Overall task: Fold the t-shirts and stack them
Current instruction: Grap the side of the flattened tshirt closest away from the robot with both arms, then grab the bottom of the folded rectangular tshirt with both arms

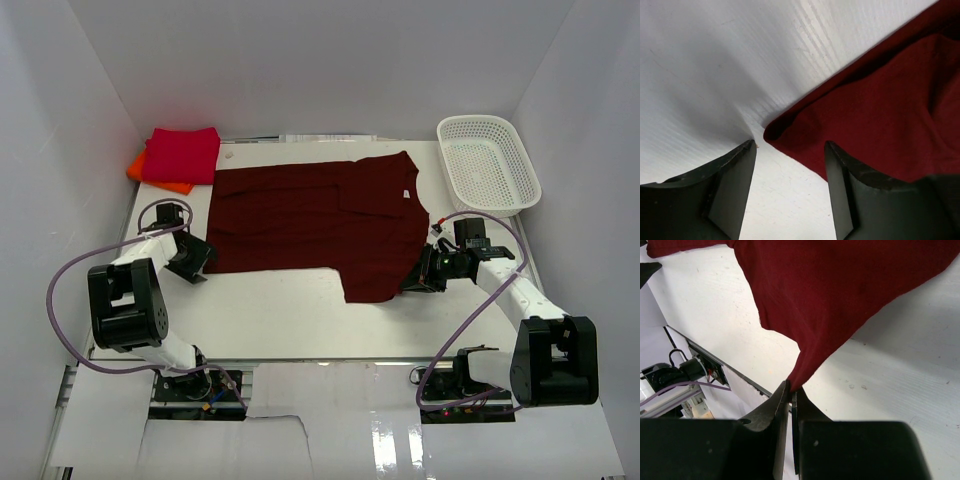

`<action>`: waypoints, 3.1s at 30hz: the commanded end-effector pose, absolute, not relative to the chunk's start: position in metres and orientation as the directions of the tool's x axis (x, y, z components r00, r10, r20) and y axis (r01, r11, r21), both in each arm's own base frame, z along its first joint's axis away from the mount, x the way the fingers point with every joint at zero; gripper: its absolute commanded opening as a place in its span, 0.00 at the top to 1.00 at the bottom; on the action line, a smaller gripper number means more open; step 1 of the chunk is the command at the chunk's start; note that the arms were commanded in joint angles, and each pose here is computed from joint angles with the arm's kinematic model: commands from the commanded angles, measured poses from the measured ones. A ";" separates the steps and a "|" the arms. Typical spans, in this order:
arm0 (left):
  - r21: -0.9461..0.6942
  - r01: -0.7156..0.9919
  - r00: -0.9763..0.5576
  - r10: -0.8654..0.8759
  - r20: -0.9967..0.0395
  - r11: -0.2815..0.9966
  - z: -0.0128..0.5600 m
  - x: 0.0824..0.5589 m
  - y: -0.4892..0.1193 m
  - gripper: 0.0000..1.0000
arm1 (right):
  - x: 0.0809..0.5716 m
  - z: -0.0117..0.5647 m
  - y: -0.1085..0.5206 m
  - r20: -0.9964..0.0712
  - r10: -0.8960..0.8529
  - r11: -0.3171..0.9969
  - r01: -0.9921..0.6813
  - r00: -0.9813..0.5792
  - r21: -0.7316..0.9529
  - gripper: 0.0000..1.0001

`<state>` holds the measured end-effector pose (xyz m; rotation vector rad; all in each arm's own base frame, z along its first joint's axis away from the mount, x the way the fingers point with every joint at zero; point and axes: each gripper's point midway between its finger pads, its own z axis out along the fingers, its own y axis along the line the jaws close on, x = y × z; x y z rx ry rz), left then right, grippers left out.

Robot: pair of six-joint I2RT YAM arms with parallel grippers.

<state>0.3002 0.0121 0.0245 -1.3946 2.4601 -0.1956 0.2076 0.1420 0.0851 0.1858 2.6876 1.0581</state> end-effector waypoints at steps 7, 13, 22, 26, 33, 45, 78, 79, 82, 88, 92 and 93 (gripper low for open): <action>-0.255 -0.826 -0.455 -0.862 -0.223 0.502 0.018 0.313 0.021 0.48 | 0.208 0.094 0.144 -0.212 0.195 0.716 -0.009 -0.958 0.698 0.92; -0.286 -0.815 -0.469 -0.863 -0.186 0.505 0.015 0.312 0.016 0.97 | 0.206 0.105 0.146 -0.217 0.190 0.703 -0.022 -0.958 0.711 0.92; -0.341 -0.784 -0.483 -0.854 -0.191 0.519 0.032 0.312 0.010 1.00 | 0.208 0.134 0.149 -0.258 0.176 0.686 -0.070 -0.950 0.724 0.92; -0.357 -0.768 -0.487 -0.847 -0.213 0.531 0.047 0.313 0.010 1.00 | 0.208 0.142 0.151 -0.253 0.173 0.678 -0.071 -0.952 0.732 0.92; -0.368 -0.748 -0.498 -0.834 -0.239 0.552 0.062 0.312 0.011 1.00 | 0.202 0.146 0.149 -0.253 0.171 0.683 -0.070 -0.952 0.727 0.92; -0.384 -0.730 -0.507 -0.825 -0.251 0.565 0.079 0.326 0.012 1.00 | 0.231 0.175 0.149 -0.311 0.183 0.692 -0.102 -0.933 0.715 0.92; -0.424 -0.722 -0.502 -0.836 -0.223 0.546 0.092 0.390 0.015 1.00 | 0.372 0.203 0.146 -0.439 0.183 0.742 -0.169 -0.880 0.648 0.92; -0.425 -0.723 -0.500 -0.837 -0.222 0.545 0.092 0.391 0.016 1.00 | 0.378 0.204 0.146 -0.445 0.184 0.744 -0.171 -0.877 0.646 0.92; -0.427 -0.723 -0.497 -0.838 -0.225 0.543 0.093 0.396 0.017 1.00 | 0.392 0.208 0.147 -0.470 0.183 0.743 -0.192 -0.863 0.641 0.92; -0.428 -0.725 -0.492 -0.841 -0.225 0.539 0.093 0.404 0.018 1.00 | 0.426 0.222 0.141 -0.555 0.181 0.779 -0.226 -0.812 0.585 0.92; -0.430 -0.727 -0.483 -0.844 -0.232 0.535 0.094 0.411 0.021 1.00 | 0.445 0.232 0.142 -0.587 0.173 0.781 -0.254 -0.791 0.571 0.92; -0.430 -0.728 -0.483 -0.844 -0.233 0.535 0.093 0.412 0.022 1.00 | 0.449 0.233 0.142 -0.591 0.173 0.780 -0.257 -0.788 0.571 0.92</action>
